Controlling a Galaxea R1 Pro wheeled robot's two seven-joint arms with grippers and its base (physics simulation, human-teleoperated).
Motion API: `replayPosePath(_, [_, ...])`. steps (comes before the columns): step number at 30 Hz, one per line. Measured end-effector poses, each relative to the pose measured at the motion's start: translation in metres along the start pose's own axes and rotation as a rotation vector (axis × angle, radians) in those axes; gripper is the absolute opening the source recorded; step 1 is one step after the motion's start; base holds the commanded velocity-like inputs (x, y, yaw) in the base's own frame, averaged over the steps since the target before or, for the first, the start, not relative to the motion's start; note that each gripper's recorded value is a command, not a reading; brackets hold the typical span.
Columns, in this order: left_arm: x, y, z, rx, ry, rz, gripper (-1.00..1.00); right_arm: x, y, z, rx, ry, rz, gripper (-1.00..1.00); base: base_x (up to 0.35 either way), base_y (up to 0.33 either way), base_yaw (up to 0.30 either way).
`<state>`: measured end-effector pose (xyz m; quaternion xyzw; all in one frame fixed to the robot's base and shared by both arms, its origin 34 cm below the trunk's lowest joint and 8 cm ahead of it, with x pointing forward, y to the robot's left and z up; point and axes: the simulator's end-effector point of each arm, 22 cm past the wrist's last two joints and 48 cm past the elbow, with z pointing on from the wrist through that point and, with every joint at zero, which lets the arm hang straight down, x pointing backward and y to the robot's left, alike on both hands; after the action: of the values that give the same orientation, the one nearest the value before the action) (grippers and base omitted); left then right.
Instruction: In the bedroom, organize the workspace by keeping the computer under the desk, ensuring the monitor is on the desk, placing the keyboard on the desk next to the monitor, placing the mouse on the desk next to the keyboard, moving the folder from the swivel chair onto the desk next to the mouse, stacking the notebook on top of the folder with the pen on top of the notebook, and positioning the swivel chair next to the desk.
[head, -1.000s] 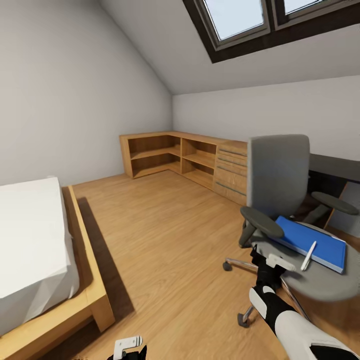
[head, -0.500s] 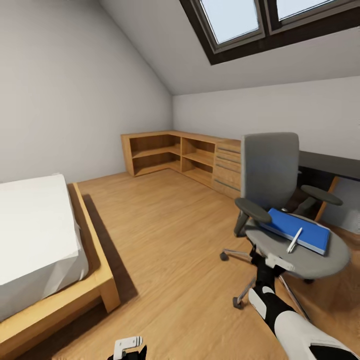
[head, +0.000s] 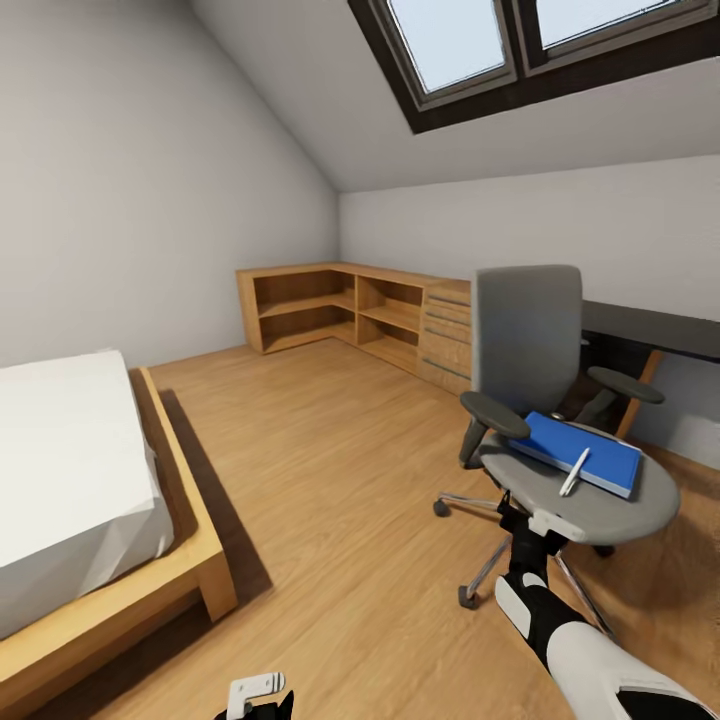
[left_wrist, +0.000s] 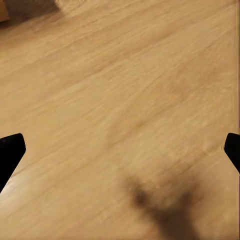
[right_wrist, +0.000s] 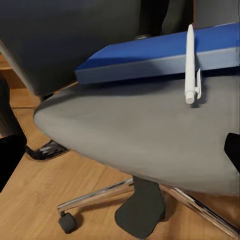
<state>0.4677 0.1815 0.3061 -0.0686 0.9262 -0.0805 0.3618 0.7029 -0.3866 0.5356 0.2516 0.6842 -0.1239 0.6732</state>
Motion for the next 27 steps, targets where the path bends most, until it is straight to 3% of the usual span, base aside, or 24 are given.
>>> replayPosePath(27, [-0.012, -0.002, -0.003, 0.005, -0.027, 0.004, 1.00, -0.016, 0.002, -0.001, -0.002, -0.023, 0.015, 1.00, 0.000, 0.000, -0.174])
